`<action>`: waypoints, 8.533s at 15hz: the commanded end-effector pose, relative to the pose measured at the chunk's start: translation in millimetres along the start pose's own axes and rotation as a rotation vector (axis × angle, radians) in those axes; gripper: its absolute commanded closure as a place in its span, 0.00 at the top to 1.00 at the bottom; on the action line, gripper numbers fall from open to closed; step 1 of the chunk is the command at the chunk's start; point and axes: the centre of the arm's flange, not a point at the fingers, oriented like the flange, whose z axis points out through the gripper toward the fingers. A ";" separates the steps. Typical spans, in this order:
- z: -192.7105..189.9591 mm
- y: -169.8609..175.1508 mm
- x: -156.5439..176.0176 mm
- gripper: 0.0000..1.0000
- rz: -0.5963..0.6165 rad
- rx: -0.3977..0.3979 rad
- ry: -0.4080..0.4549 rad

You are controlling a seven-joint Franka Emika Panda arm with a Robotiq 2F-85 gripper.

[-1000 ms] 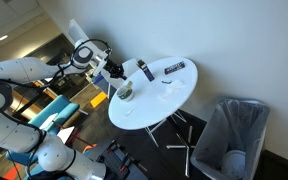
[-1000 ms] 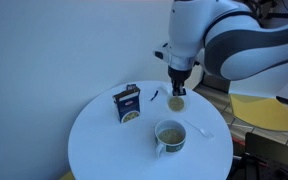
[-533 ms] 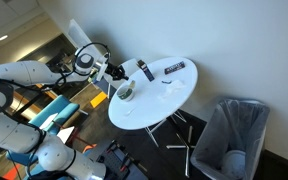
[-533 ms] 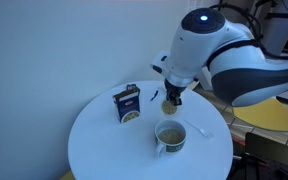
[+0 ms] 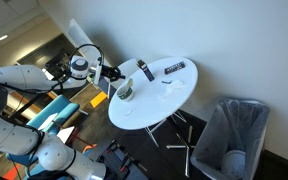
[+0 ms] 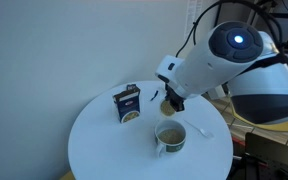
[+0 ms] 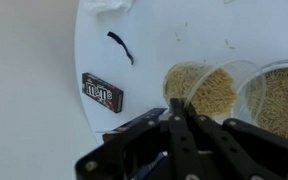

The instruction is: Pour the contents in the clear cup into the white and green mug

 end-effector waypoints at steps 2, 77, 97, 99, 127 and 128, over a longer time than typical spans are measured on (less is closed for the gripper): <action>-21.0 -19.2 -8.8 0.01 -0.005 -0.171 0.025; -4.1 -28.8 9.9 0.01 0.188 -0.175 -0.177; 21.9 139.4 -127.9 0.01 0.899 0.222 -0.174; 39.8 160.9 -152.9 0.01 1.017 0.253 -0.205; 283.2 274.3 -438.8 0.01 2.051 0.289 -0.316; 298.3 273.3 -441.5 0.01 2.074 0.286 -0.329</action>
